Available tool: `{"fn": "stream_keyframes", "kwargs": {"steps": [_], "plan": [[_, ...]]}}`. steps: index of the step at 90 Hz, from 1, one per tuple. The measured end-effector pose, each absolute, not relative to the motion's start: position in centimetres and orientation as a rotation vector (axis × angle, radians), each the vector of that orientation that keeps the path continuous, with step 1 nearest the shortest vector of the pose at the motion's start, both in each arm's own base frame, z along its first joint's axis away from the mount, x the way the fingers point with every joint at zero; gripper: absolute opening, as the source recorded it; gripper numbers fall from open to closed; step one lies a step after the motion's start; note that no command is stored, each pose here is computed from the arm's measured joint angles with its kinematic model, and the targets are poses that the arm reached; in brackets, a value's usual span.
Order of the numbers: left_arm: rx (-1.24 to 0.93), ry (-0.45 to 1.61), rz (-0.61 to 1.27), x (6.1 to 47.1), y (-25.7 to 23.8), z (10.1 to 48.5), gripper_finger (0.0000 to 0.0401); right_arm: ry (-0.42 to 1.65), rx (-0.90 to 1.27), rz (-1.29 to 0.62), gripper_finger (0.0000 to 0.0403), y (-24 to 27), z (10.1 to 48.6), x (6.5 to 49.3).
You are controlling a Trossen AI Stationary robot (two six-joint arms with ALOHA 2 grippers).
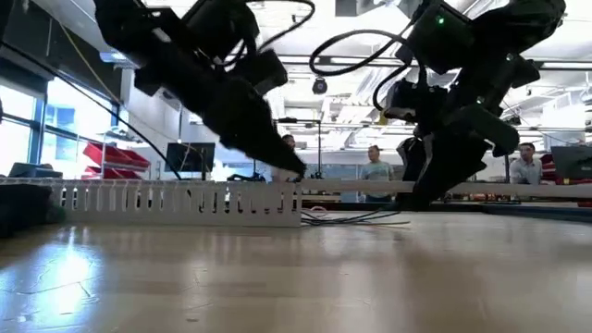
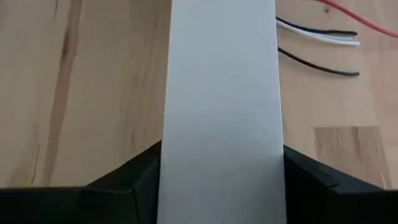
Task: Ziptie cables
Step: Close the white cable duct
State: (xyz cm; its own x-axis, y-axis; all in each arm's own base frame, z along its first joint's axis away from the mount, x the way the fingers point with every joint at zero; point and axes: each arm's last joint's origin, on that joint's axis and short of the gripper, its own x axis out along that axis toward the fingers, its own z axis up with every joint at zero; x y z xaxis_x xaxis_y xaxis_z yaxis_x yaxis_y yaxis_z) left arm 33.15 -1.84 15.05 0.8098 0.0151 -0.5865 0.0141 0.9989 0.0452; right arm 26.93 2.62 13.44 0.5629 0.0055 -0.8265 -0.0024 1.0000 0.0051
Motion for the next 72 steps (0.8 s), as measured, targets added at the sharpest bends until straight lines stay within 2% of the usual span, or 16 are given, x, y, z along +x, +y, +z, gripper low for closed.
{"fn": "stream_keyframes", "kwargs": {"steps": [23,72], "plan": [[0.178,0.717,-0.019,32.4,-1.7,15.0,0.0241,0.972,0.005,0.006,0.0223,2.6,13.4,26.9],[0.167,0.765,-0.003,32.8,-1.8,13.1,0.0243,0.909,0.026,0.035,0.0225,2.8,13.6,27.6]]}}
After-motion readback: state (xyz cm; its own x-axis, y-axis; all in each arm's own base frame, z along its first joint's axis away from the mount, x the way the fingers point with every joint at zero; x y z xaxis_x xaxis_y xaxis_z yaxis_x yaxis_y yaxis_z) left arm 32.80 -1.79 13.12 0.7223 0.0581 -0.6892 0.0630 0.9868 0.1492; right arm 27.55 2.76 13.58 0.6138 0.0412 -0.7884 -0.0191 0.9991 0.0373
